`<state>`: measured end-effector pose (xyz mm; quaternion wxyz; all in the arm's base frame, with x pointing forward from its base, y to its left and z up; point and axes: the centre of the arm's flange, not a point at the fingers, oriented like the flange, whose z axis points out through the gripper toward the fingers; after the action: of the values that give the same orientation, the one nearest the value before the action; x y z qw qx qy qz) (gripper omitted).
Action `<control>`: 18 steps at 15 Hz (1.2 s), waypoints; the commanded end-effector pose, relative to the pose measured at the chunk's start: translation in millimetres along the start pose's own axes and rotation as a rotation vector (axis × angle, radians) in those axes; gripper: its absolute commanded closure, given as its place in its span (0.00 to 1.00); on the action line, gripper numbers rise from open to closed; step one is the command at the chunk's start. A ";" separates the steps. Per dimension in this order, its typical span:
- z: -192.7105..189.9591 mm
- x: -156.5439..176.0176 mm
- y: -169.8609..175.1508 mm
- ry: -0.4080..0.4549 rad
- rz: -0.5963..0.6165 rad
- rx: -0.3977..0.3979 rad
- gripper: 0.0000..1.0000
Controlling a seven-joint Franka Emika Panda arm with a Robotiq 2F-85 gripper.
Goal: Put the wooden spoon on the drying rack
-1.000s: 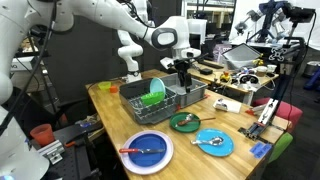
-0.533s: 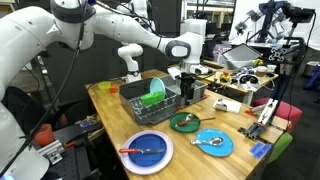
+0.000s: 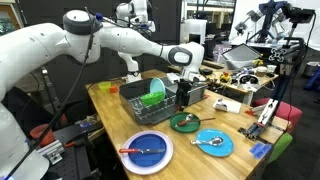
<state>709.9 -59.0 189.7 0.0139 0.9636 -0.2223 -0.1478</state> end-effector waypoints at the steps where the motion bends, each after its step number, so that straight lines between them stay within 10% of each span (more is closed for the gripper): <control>1: -0.6 37.1 -3.3 -0.070 -0.015 0.009 0.00; 2: 7.7 -0.2 -1.7 -0.037 0.000 0.007 0.00; 18: 49.7 33.9 -6.9 -0.070 0.036 0.120 0.00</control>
<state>704.8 -52.3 142.9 -0.0318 0.9531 -0.2406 -0.1809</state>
